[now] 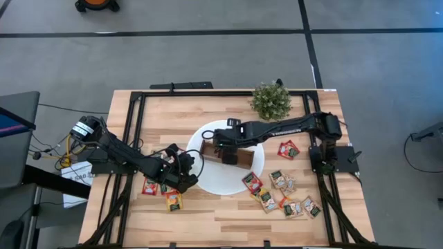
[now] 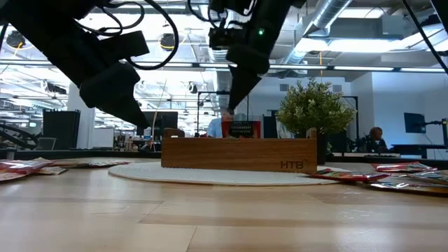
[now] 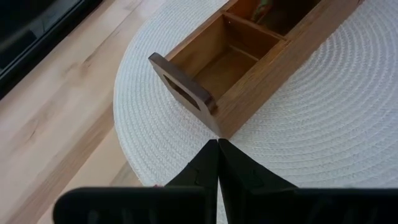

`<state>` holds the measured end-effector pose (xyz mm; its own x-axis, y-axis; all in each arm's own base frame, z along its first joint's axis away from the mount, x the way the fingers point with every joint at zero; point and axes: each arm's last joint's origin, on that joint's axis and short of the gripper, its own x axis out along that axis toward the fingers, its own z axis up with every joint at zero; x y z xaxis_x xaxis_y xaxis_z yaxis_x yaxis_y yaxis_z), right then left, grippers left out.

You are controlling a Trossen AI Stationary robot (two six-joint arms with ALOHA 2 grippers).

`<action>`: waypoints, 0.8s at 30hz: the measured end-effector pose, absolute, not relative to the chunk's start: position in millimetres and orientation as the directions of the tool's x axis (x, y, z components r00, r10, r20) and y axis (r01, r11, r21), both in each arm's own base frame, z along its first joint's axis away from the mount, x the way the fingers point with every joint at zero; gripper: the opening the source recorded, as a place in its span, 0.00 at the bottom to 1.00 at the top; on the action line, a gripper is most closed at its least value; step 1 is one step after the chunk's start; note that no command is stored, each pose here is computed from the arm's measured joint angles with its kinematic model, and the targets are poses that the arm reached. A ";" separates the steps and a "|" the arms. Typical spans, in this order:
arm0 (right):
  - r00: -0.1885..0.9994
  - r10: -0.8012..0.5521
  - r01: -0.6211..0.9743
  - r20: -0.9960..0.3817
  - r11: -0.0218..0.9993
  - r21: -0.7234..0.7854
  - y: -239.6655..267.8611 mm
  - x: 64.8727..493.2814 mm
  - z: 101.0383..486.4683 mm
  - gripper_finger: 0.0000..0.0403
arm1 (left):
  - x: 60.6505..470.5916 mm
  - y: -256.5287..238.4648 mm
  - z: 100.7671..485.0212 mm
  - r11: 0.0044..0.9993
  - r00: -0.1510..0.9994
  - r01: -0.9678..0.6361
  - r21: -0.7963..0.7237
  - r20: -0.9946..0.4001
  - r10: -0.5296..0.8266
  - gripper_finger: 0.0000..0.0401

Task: Pick & Place Tea
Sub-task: Put the red tea bag into the middle section of the wooden organizer

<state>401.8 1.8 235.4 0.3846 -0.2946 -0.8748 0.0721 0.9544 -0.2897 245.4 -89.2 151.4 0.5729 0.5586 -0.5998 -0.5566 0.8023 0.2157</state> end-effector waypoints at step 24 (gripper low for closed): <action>0.400 -0.048 -0.068 -0.915 0.994 -0.081 39.3 399.6 235.2 0.03 | 243.9 -88.9 150.4 0.801 0.562 -0.562 0.209 -0.614 0.554 0.00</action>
<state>399.6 39.3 235.2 0.4000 -0.0475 -0.9153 -0.0678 0.9944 -0.0813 243.9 -88.9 150.4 0.5619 0.5540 -0.6142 -0.5615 0.8007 0.2085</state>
